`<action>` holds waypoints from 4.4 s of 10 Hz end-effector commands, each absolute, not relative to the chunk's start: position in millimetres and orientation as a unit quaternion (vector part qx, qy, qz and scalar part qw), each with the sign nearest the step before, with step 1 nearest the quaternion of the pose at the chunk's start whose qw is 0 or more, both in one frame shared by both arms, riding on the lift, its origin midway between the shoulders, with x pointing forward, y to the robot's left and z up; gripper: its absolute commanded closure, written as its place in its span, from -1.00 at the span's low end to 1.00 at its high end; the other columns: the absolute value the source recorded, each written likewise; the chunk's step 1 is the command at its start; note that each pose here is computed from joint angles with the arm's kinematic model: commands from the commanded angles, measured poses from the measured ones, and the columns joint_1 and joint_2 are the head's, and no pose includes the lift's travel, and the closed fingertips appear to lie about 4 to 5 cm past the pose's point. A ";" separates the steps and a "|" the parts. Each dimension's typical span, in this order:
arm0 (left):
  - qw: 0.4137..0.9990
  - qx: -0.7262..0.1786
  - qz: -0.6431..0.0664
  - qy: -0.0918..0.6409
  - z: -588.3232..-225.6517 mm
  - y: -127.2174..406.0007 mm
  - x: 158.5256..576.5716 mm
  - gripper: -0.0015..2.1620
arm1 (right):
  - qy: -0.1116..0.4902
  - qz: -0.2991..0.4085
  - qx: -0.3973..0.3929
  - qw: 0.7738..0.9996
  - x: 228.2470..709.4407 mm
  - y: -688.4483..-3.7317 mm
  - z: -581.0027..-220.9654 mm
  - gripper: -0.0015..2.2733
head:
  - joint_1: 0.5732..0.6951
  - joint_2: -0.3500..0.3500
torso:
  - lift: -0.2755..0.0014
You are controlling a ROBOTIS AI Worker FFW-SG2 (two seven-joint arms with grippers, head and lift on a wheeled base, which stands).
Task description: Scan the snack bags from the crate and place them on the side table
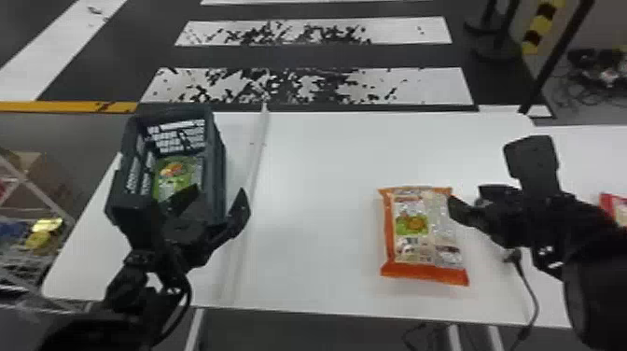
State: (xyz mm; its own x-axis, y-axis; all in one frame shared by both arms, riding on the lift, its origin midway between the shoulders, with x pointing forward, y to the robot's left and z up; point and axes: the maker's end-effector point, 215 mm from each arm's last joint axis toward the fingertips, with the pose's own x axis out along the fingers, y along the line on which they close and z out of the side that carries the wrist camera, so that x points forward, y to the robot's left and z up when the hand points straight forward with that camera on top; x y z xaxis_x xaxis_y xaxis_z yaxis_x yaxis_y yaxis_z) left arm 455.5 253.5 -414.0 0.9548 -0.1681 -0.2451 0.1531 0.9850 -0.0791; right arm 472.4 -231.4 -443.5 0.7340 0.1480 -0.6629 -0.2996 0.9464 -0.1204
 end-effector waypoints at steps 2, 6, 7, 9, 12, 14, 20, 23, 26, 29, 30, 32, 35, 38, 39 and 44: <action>0.989 -0.027 -0.081 0.119 -405.6 252.5 456.7 -0.96 | 0.369 0.099 -0.109 0.918 464.2 -260.9 -464.9 -0.93 | 1.00 0.03 | 0.63; 0.991 -0.007 -0.069 0.111 -393.5 257.5 452.4 -0.96 | 0.407 0.090 -0.094 0.904 471.7 -281.1 -507.1 -0.93 | 1.00 -0.06 | 0.63; 0.992 -0.006 -0.067 0.107 -390.5 258.7 452.2 -0.96 | 0.414 0.085 -0.094 0.901 477.0 -288.6 -515.8 -0.93 | 1.00 -0.07 | 0.63; 0.993 0.000 -0.066 0.094 -383.9 259.1 452.3 -0.96 | 0.424 0.069 -0.090 0.898 483.8 -309.2 -527.6 -0.92 | 1.00 -0.10 | 0.63; 0.995 0.003 -0.064 0.081 -375.6 260.4 453.5 -0.96 | 0.437 0.055 -0.087 0.893 491.0 -331.6 -543.9 -0.90 | 1.00 -0.20 | 0.63; 0.995 0.003 -0.061 0.081 -375.7 261.5 454.1 -0.96 | 0.449 0.061 -0.078 0.888 492.0 -334.9 -554.6 -0.66 | 1.00 -0.24 | 0.63; 0.994 0.002 -0.062 0.085 -380.8 261.0 453.2 -0.96 | 0.436 0.060 -0.084 0.894 501.5 -337.8 -551.2 0.99 | 1.00 -0.25 | 0.63; 0.994 0.002 -0.061 0.088 -382.6 262.1 453.3 -0.96 | 0.437 0.050 -0.077 0.895 486.3 -337.6 -535.9 0.99 | 1.00 -0.26 | 0.63; 0.994 0.001 -0.062 0.089 -385.2 260.3 455.2 -0.96 | 0.442 0.050 -0.072 0.893 451.6 -320.5 -507.5 0.99 | 1.00 -0.24 | 0.63; 0.994 0.000 -0.062 0.091 -387.1 260.5 455.3 -0.96 | 0.441 0.069 -0.070 0.892 411.1 -282.2 -471.4 0.99 | 1.00 -0.18 | 0.63; 0.994 0.000 -0.062 0.091 -388.0 260.7 455.6 -0.96 | 0.448 0.080 -0.070 0.888 393.2 -266.0 -465.6 0.99 | 1.00 -0.13 | 0.63; 0.993 -0.003 -0.062 0.096 -392.9 260.3 454.2 -0.96 | 0.459 0.101 -0.068 0.880 367.3 -237.7 -459.8 0.99 | 1.00 -0.01 | 0.63; 0.993 -0.003 -0.062 0.096 -392.8 260.4 454.2 -0.96 | 0.472 0.137 -0.066 0.868 341.7 -193.5 -456.5 0.99 | 1.00 0.16 | 0.63; 0.994 -0.002 -0.063 0.094 -390.1 259.6 454.2 -0.96 | 0.465 0.153 -0.091 0.867 340.5 -158.2 -451.6 0.99 | 1.00 0.31 | 0.63; 0.993 -0.002 -0.064 0.094 -390.8 259.9 453.6 -0.96 | 0.464 0.155 -0.097 0.867 345.9 -154.0 -452.5 0.99 | 1.00 0.36 | 0.63; 0.994 -0.002 -0.064 0.094 -390.1 259.9 454.2 -0.96 | 0.484 0.146 -0.116 0.855 359.0 -150.9 -476.4 0.99 | 1.00 0.43 | 0.63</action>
State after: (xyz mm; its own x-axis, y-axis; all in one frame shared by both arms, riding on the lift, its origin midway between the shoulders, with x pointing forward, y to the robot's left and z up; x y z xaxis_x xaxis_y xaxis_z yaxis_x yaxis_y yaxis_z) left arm 454.1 259.7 -390.5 0.9740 -0.1269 -0.1875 0.1264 0.9919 -0.0149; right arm 357.7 -151.7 -474.1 0.4930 0.1390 -0.8588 -0.3605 0.9311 -0.0563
